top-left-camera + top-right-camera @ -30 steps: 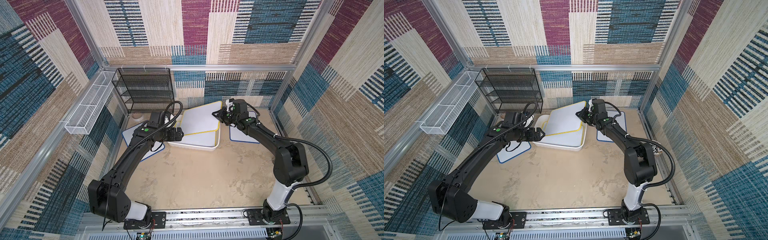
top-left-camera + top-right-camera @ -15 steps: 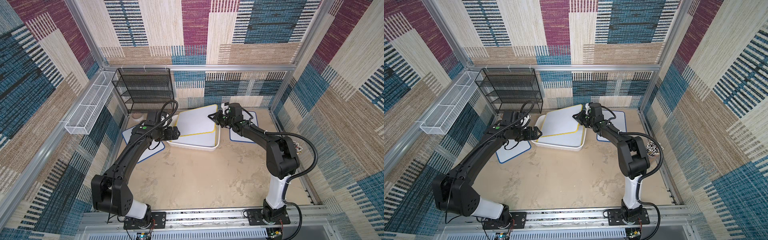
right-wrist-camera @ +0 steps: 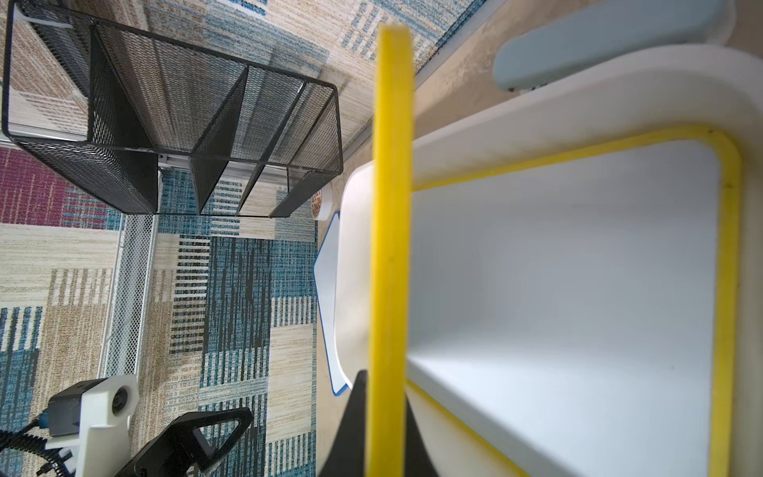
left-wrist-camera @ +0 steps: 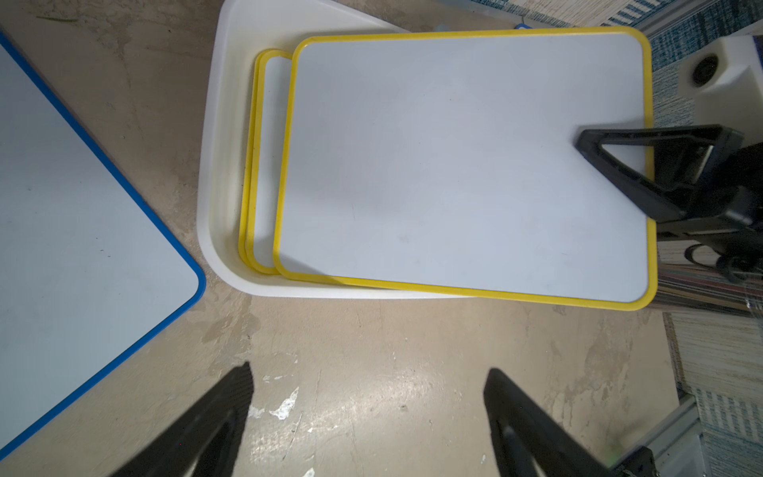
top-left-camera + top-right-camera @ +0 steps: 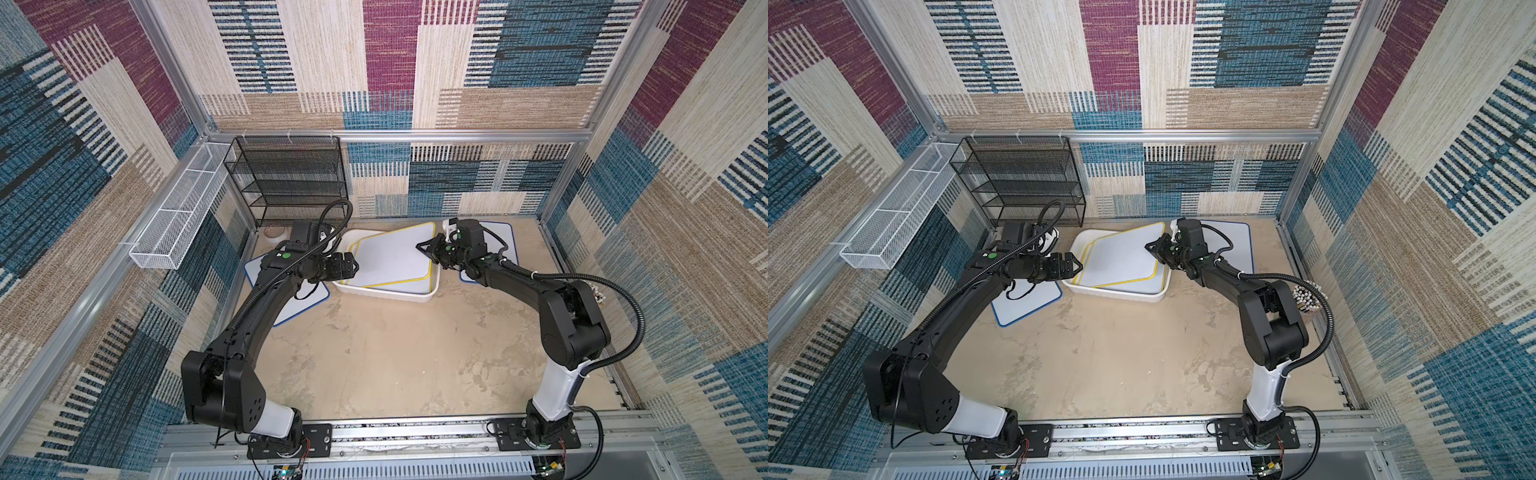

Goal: Put the whiteboard into the storage box
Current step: Place the whiteboard in the storage box.

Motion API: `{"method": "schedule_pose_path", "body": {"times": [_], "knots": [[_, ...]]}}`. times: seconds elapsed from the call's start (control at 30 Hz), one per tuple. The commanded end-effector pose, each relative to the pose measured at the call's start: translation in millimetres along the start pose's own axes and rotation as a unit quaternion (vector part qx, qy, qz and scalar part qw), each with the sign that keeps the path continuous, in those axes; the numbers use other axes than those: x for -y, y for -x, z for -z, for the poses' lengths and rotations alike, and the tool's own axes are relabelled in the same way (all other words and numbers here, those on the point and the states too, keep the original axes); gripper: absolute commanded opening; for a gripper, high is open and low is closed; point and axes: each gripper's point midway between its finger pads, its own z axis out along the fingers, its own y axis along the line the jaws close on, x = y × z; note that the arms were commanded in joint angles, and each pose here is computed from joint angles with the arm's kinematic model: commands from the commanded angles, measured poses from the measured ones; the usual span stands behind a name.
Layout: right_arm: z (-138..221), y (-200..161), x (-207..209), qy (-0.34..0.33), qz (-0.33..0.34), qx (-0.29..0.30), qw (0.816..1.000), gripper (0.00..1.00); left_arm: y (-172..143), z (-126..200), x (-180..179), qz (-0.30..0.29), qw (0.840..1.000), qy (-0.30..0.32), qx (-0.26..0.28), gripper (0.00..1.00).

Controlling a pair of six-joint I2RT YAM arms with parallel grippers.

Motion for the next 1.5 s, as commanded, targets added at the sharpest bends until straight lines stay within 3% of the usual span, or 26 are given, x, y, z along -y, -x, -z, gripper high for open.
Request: {"method": "schedule_pose_path", "body": {"times": [0.0,0.53,0.87,1.13,1.23,1.47], "knots": [[0,9,-21,0.041,0.013,0.023,0.999,0.01,4,2,4,-0.006,1.0,-0.011,0.01,0.91],[-20,3,1,0.035,-0.006,0.016,0.999,0.06,4,3,4,-0.006,1.0,-0.013,0.009,0.9],[-31,-8,26,0.009,-0.004,-0.008,1.0,0.24,1,-3,2,-0.002,1.0,-0.01,0.001,0.91],[-36,-11,44,-0.029,0.006,-0.022,0.999,0.5,-2,-7,-1,0.0,1.0,-0.005,-0.009,0.91],[-36,-9,49,-0.046,0.012,-0.022,0.999,0.66,-2,-10,-2,0.003,1.0,-0.006,-0.014,0.91],[-33,-5,57,-0.079,0.033,-0.015,0.996,0.89,-4,-11,-4,0.004,1.0,-0.001,-0.018,0.9]]}}
